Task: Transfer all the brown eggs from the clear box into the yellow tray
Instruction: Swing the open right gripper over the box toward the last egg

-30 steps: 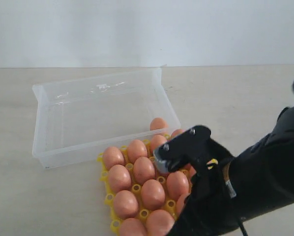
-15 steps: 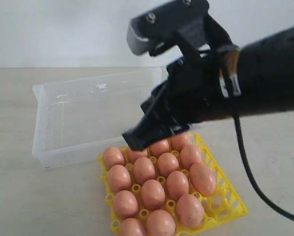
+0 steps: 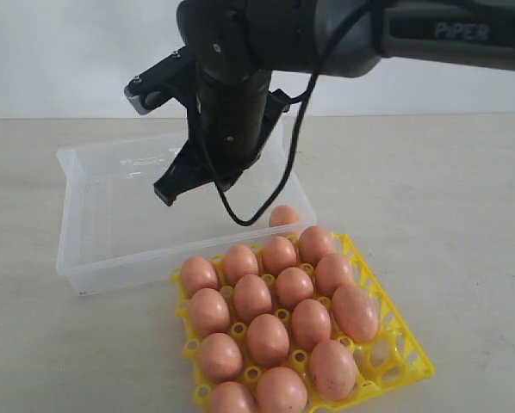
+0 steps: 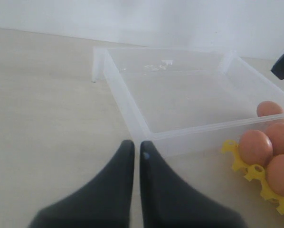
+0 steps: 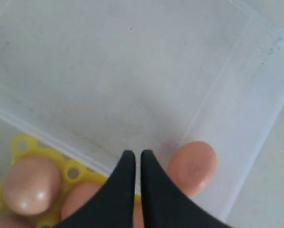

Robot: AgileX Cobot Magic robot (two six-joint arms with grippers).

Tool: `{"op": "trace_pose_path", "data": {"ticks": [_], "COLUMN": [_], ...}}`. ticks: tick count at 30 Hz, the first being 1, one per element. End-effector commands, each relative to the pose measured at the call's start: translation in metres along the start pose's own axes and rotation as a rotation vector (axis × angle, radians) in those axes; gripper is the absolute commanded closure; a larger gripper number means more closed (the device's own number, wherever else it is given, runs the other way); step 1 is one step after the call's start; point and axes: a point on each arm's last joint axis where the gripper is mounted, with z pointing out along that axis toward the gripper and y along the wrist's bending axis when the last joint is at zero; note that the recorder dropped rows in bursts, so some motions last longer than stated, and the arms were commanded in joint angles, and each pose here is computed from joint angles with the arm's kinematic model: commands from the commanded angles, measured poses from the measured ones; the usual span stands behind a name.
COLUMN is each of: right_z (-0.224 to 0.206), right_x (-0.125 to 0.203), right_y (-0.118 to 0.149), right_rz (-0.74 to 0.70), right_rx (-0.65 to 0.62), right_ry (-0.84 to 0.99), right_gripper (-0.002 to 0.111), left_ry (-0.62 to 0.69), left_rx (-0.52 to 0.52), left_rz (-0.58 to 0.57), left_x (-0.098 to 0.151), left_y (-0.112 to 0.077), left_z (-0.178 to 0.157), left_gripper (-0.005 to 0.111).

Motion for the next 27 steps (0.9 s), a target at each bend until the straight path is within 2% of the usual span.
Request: {"op": "trace_pose_path", "data": {"ticks": [1, 4, 7, 11, 15, 22, 27], "right_z": [0.012, 0.018, 0.022, 0.024, 0.026, 0.036, 0.059], "right_x": [-0.011, -0.008, -0.003, 0.004, 0.007, 0.001, 0.007], "right_y": [-0.010, -0.015, -0.027, -0.044, -0.053, -0.053, -0.049], "right_rz": [0.136, 0.224, 0.355, 0.478, 0.556, 0.600, 0.599], "right_rx": [0.008, 0.020, 0.060, 0.071, -0.004, -0.063, -0.051], "right_ry": [0.030, 0.079, 0.125, 0.171, 0.187, 0.129, 0.184], "right_gripper": [0.097, 0.075, 0.059, 0.058, 0.058, 0.058, 0.058], "left_ry": [0.001, 0.001, 0.001, 0.001, 0.001, 0.001, 0.001], "left_rx": [0.000, 0.000, 0.000, 0.000, 0.000, 0.000, 0.000], "left_rz": [0.008, 0.008, 0.008, 0.008, 0.008, 0.008, 0.008], "left_x": [0.001, 0.001, 0.001, 0.001, 0.001, 0.001, 0.001], "left_y": [0.000, 0.000, 0.000, 0.000, 0.000, 0.000, 0.000], "left_z": [0.001, 0.001, 0.001, 0.001, 0.001, 0.001, 0.001], "left_gripper": [0.103, 0.103, 0.103, 0.103, 0.103, 0.103, 0.103]}}
